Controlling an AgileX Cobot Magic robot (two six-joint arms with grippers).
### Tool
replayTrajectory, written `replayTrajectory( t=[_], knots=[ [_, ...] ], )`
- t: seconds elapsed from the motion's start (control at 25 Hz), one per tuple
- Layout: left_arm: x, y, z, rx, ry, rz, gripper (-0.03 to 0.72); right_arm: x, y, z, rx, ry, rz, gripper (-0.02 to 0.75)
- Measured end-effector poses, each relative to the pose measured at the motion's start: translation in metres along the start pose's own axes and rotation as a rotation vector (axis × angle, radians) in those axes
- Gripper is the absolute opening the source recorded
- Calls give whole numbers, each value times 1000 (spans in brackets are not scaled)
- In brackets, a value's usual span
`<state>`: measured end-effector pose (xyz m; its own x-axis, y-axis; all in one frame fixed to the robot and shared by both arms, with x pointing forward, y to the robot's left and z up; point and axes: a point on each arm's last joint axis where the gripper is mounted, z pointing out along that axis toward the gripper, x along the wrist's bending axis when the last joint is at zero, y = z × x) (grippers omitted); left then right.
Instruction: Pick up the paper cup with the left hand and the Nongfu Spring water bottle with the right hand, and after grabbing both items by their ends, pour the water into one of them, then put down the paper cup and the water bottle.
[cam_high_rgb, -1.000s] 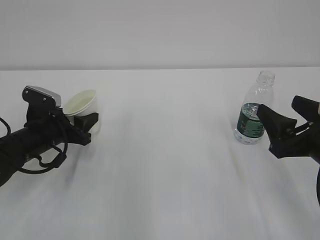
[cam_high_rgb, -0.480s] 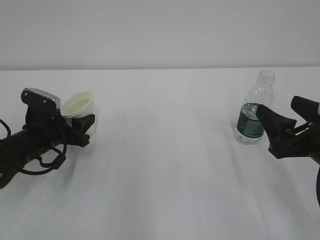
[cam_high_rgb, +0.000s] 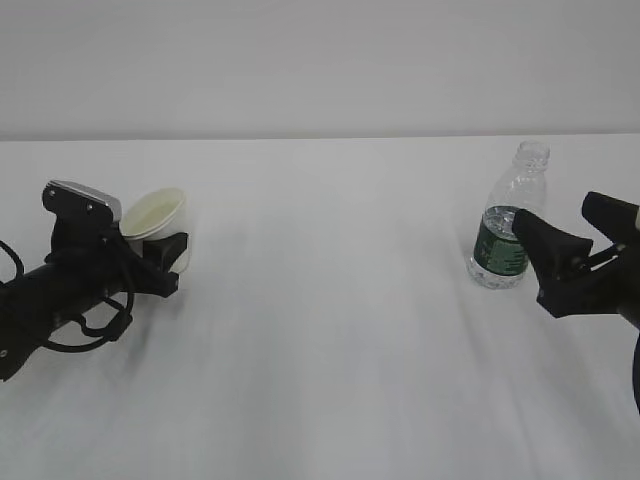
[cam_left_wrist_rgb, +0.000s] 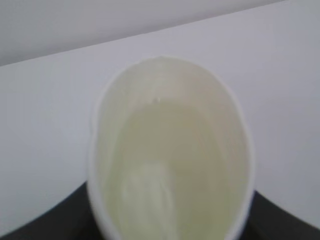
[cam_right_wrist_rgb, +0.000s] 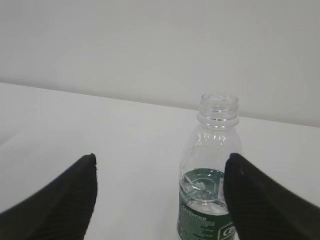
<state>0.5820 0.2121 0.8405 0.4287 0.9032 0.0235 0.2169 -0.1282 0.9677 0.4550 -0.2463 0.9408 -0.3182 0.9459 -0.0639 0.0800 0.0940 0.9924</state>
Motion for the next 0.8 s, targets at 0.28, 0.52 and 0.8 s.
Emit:
replayTrajectory(
  t=[0.28,0.52,0.8],
  knots=[
    [0,-6,1,-1,0,-5,381,0,0,0,0,0,3,589],
    [0,-6,1,-1,0,-5,407,0,0,0,0,0,4,589],
    [0,-6,1,-1,0,-5,594,0,0,0,0,0,4,589]
  ],
)
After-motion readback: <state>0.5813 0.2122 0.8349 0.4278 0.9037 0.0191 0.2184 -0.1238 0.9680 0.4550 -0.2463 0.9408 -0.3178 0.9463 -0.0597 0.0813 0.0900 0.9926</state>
